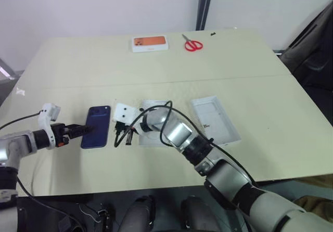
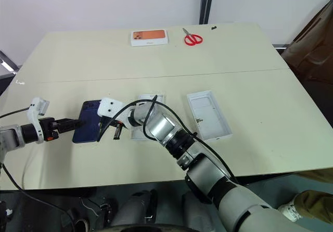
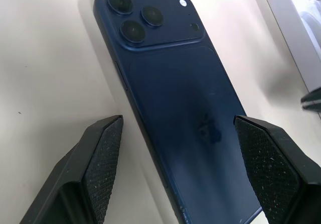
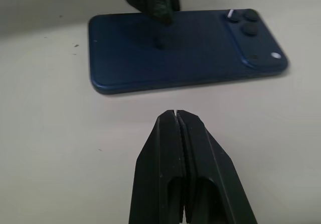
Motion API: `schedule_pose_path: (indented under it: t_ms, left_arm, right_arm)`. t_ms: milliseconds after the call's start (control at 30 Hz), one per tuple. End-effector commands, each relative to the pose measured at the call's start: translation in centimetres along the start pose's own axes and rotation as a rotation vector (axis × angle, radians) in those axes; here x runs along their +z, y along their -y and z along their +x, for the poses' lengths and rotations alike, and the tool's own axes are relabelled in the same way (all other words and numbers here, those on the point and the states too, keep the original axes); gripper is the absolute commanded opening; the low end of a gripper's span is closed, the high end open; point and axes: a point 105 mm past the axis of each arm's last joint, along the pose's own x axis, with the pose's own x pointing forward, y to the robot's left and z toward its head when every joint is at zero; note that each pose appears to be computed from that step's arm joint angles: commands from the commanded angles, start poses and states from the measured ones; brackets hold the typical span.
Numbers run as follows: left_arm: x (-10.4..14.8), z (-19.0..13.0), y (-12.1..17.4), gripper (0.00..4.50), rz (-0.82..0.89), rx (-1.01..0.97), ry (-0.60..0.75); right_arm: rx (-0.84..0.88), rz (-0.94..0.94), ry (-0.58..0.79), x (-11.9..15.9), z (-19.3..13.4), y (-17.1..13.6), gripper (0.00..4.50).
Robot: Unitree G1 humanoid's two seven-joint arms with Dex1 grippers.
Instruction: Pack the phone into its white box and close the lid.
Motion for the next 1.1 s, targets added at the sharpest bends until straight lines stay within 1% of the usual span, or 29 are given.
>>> schedule_pose_path:
  t_ms: [33, 167, 200, 267, 367, 567, 633, 733, 867, 1033, 1100]
  left_arm:
    - [-1.2, 0.9, 0.7, 3.74, -0.080, -0.047, -0.058]
    - [-2.6, 2.0, 2.3, 3.74, -0.133, -0.129, -0.107]
    - [-2.8, 2.2, 2.4, 3.74, -0.119, -0.134, -0.119]
    - [-3.2, 2.6, 2.3, 3.74, -0.156, -0.134, -0.127]
    - [-3.7, 3.5, 2.9, 3.74, -0.124, -0.163, -0.148]
    - [-3.9, 5.2, 3.7, 3.74, -0.119, -0.201, -0.163]
    - [-3.8, 5.8, 3.9, 3.74, -0.148, -0.211, -0.162]
    - [-3.7, 6.1, 4.1, 3.74, -0.196, -0.223, -0.162]
    - [-4.1, 6.7, 5.7, 3.74, -0.244, -0.303, -0.192]
    - [-4.0, 6.9, 5.9, 3.74, -0.274, -0.316, -0.194]
    - [-3.5, 6.9, 5.8, 3.74, -0.277, -0.316, -0.176]
  right_arm:
    - [-0.018, -0.017, -0.014, 0.4, 0.8, -0.3, 0.06]
    - [-0.022, -0.035, -0.024, 0.5, 1.0, -0.6, 0.06]
    - [-0.025, -0.031, -0.034, 0.3, 1.0, -0.5, 0.06]
    - [-0.055, -0.018, -0.059, -0.3, 1.0, 0.0, 0.06]
    - [-0.073, 0.000, -0.064, -0.7, 0.8, 0.5, 0.06]
    - [-0.081, -0.018, -0.071, -1.0, 0.5, 0.8, 0.06]
    - [-0.080, -0.027, -0.078, -1.3, 0.4, 0.8, 0.06]
    - [-0.080, -0.036, -0.088, -1.5, 0.3, 0.9, 0.06]
    - [-0.079, -0.051, -0.094, -1.8, 0.2, 0.9, 0.06]
    - [-0.078, -0.059, -0.095, -1.9, 0.2, 0.8, 0.06]
    - [-0.079, -0.062, -0.096, -1.9, 0.2, 0.9, 0.06]
